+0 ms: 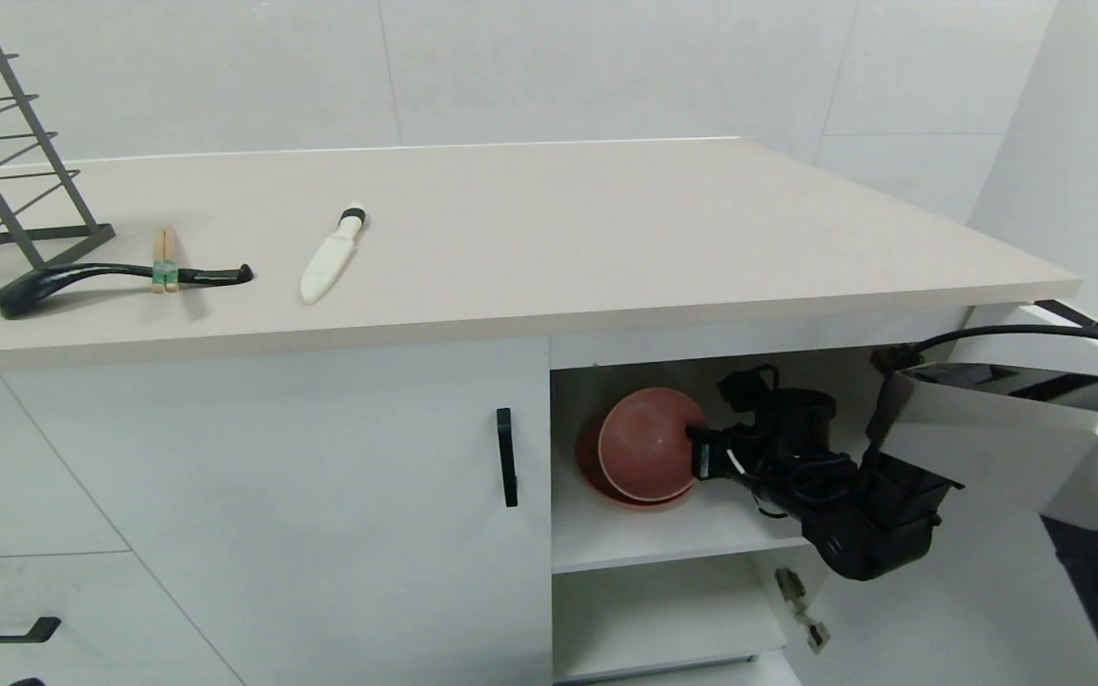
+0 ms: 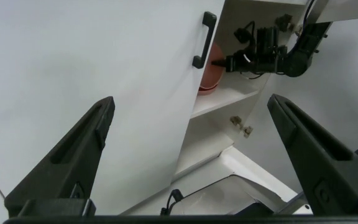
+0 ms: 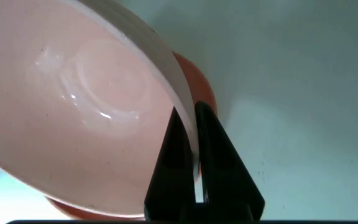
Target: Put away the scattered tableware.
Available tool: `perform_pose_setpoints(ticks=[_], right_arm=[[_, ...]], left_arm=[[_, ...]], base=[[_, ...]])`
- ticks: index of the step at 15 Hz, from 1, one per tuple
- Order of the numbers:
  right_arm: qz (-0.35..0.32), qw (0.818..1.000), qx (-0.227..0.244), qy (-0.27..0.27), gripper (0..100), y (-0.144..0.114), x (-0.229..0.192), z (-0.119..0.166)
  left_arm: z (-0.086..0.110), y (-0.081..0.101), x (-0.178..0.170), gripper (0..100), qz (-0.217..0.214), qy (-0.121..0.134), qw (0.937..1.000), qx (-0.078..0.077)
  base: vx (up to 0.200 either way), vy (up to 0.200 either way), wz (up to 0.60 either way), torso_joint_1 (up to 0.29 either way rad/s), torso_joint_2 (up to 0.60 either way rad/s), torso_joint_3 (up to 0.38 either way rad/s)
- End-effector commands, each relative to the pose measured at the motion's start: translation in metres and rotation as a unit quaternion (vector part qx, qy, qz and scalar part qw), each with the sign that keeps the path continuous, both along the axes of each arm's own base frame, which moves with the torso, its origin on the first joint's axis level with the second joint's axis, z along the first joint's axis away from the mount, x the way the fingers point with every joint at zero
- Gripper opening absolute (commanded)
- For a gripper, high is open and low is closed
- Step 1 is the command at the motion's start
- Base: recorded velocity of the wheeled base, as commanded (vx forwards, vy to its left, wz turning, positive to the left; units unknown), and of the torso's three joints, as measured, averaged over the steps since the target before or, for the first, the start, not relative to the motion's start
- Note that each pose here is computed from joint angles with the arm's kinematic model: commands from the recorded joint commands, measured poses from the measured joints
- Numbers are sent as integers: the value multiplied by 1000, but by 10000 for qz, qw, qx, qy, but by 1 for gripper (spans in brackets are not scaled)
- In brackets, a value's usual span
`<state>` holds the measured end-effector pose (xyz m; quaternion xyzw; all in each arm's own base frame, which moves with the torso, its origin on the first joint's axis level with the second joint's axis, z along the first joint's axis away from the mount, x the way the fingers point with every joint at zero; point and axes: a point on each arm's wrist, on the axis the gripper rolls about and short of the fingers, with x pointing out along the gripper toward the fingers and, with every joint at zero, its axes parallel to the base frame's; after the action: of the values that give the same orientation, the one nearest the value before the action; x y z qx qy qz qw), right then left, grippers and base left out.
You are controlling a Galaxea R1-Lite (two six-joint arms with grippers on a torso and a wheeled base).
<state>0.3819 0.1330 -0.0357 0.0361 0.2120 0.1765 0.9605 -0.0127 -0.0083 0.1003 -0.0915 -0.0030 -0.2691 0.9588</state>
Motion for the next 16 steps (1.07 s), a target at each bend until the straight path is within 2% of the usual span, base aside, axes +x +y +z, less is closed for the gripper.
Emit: perform_pose_setpoints(ticks=[1,5,9,12,16], right_arm=[[29,10000,-11,12,100,1,-2,1],[186,9998,-39,83,100,10,-7,-9],[282,9994,58,-210,100,12,-18,5],[577,9975,66,-402,100,17,-57,40],[982,9938,-195,-488,100,2,-138,68]], left_arm=[[0,0,1,100,1,28,10000,1],[0,0,0,100,9,5,10000,-1],[0,0,0,100,16,9,10000,-8],[-1,0,0,100,54,32,10000,-8],[-1,1,0,100,360,25,9993,-23]], base=[[0,0,0,0,0,0],[0,0,0,0,0,0],[0,0,0,0,0,0],[0,0,0,0,0,0],[0,0,0,0,0,0]])
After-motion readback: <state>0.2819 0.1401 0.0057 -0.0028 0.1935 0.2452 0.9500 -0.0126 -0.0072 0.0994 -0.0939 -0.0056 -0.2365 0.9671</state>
